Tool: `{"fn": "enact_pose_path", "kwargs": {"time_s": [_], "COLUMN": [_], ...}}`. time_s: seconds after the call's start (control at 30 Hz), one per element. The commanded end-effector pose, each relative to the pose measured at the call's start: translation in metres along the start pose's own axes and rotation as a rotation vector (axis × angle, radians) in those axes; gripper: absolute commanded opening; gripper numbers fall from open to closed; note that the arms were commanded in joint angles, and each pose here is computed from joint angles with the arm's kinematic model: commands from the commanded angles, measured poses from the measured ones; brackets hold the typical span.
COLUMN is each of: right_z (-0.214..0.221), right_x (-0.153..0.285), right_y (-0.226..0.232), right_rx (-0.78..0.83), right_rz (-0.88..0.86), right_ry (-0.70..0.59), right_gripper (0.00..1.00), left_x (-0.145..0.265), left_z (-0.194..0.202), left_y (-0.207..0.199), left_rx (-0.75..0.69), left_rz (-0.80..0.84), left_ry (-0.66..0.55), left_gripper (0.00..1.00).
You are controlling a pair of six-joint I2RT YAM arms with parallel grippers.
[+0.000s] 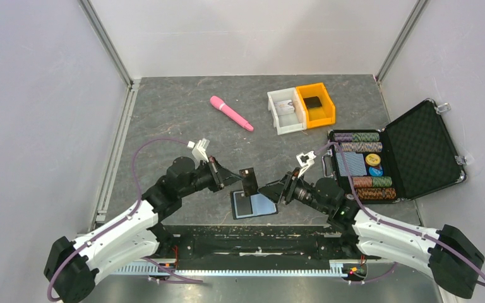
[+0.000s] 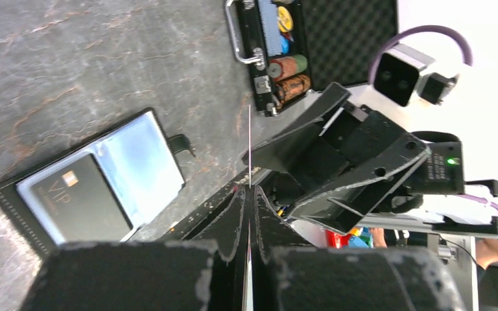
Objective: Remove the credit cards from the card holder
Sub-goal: Remove the credit card from the card holder.
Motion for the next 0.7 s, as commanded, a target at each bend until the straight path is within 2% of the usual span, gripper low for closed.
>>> {"fn": "enact_pose_path", "kwargs": {"time_s": [0.0, 0.1, 0.2, 0.27, 0.33, 0.37, 0.43, 0.5, 0.67], "right_z": [-0.012, -0.01, -0.01, -0.01, -0.009, -0.009, -0.008, -0.009, -0.015], "right_x": [0.001, 0.0, 0.002, 0.003, 0.003, 0.004, 0.004, 0.002, 0.002], "right_y": [0.022, 0.027, 0.034, 0.034, 0.032, 0.032, 0.029, 0.025, 0.029], "right_rx": [-0.062, -0.073, -0.095, -0.095, -0.078, -0.063, -0.01, 0.064, 0.288], "right_rz": [-0.139, -0.182, -0.245, -0.265, -0.264, -0.266, -0.253, -0.214, -0.196], "right_ry": [-0.066, -0.043, -0.051, -0.062, -0.07, -0.07, -0.057, -0.026, 0.088], "right_gripper": [0.63, 0.63, 0.56, 0.45, 0.29, 0.21, 0.09, 0.0, 0.0], "left_x": [0.005, 0.005, 0.005, 0.005, 0.004, 0.004, 0.004, 0.006, 0.019], "left_z": [-0.009, -0.011, -0.012, -0.011, -0.01, -0.009, -0.006, -0.005, -0.003], "left_y": [-0.028, -0.03, -0.033, -0.033, -0.03, -0.029, -0.024, -0.024, -0.027], "left_rx": [0.013, 0.012, 0.019, 0.024, 0.028, 0.031, 0.043, 0.007, -0.113], "left_rz": [0.182, 0.202, 0.235, 0.241, 0.233, 0.228, 0.202, 0.187, 0.116], "left_ry": [-0.036, -0.047, -0.058, -0.06, -0.056, -0.056, -0.044, -0.018, 0.076], "left_gripper": [0.02, 0.02, 0.02, 0.02, 0.02, 0.06, 0.23, 0.31, 0.55]}}
Point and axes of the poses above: each gripper's point midway between its finger pads, its own x axis back along the fingers, its own y axis along the line the jaws close on, z = x × y, the point moved 7 cm from there along x, back along the fingers, and after that the axes turned 7 degrees about -x, right-handed, at the moved point
